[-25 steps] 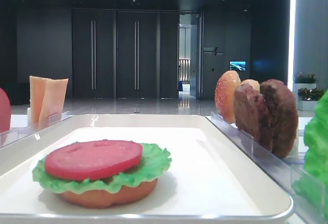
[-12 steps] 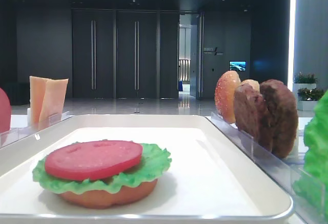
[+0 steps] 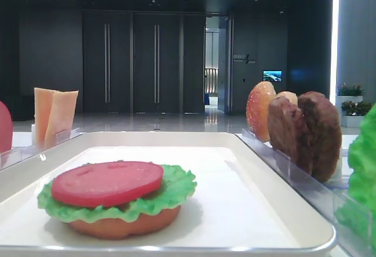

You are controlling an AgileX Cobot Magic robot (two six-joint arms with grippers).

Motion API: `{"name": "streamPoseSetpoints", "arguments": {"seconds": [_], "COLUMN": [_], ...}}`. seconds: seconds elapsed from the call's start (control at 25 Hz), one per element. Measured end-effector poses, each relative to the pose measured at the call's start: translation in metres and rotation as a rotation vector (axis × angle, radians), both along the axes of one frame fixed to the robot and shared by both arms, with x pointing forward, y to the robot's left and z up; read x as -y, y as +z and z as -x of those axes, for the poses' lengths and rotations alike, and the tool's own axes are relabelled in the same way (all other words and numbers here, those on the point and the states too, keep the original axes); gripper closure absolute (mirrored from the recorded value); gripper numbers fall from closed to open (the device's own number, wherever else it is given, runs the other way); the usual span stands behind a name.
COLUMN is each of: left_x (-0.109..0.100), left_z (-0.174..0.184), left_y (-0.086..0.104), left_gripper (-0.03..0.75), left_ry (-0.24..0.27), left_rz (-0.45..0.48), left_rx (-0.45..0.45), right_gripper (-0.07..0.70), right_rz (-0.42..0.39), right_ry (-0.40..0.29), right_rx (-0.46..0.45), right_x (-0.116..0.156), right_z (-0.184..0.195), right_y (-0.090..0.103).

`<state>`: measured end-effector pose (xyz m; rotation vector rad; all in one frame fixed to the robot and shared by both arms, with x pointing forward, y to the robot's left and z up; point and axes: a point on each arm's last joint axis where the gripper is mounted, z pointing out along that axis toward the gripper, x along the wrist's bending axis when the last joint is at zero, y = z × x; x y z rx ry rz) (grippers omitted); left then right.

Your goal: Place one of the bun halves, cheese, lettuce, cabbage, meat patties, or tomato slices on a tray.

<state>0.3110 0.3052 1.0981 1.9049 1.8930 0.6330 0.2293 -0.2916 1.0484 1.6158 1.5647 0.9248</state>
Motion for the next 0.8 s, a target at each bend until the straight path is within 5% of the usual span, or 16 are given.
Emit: {"name": "streamPoseSetpoints", "arguments": {"seconds": [0.36, 0.8], "left_x": [0.0, 0.001], "left_z": [0.054, 0.098], "left_y": [-0.019, -0.019], "left_gripper": [0.22, 0.221], "left_ry": [-0.003, -0.039], "left_rz": [0.012, 0.015], "left_rx": [0.177, 0.478], "right_gripper": [0.16, 0.16], "right_rz": [0.0, 0.0], "right_ry": [0.0, 0.0], "right_rx": [0.0, 0.0], "right_x": [0.0, 0.0], "right_z": [0.0, 0.0], "right_y": [0.0, 0.0]}}
